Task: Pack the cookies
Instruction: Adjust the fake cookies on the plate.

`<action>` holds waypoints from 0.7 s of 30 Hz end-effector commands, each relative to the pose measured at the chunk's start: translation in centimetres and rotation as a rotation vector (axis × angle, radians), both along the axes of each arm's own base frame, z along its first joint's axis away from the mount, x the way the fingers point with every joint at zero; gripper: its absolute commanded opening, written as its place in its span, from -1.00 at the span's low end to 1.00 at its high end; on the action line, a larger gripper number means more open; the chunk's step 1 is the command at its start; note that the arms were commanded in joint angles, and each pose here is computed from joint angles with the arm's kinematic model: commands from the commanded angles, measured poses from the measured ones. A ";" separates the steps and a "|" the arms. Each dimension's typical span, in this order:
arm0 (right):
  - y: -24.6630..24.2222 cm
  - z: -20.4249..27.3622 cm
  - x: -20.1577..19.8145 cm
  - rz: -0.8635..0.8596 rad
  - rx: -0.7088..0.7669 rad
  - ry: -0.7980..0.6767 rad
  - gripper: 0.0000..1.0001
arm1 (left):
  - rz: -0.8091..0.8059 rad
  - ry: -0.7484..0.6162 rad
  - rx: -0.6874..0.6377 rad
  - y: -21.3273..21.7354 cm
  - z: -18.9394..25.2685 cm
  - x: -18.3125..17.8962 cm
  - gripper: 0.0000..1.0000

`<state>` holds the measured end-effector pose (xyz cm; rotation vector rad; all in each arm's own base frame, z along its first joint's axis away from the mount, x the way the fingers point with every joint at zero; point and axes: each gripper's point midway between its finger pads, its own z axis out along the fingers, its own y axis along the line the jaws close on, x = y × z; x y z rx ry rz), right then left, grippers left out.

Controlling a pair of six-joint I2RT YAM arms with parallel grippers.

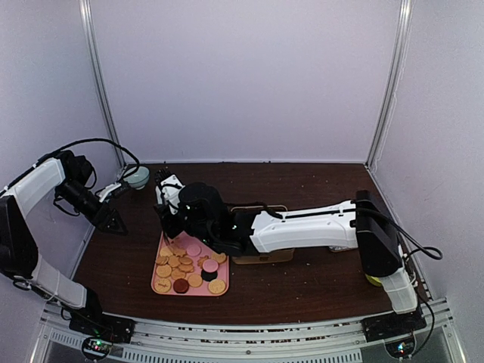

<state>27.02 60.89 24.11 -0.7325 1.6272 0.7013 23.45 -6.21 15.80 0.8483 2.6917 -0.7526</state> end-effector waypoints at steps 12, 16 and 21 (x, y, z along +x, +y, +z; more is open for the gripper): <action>-0.1 -2.2 0.3 -0.016 -0.013 0.034 -0.32 | 0.006 -0.001 -0.016 0.0 0.1 0.0 0.59; -1.0 -3.1 0.4 -0.031 -0.034 0.040 -0.32 | 0.007 0.002 -0.015 0.0 0.1 0.0 0.59; -2.4 -3.1 1.0 -0.066 -0.045 0.036 -0.37 | 0.007 0.002 -0.017 -0.1 0.0 0.0 0.59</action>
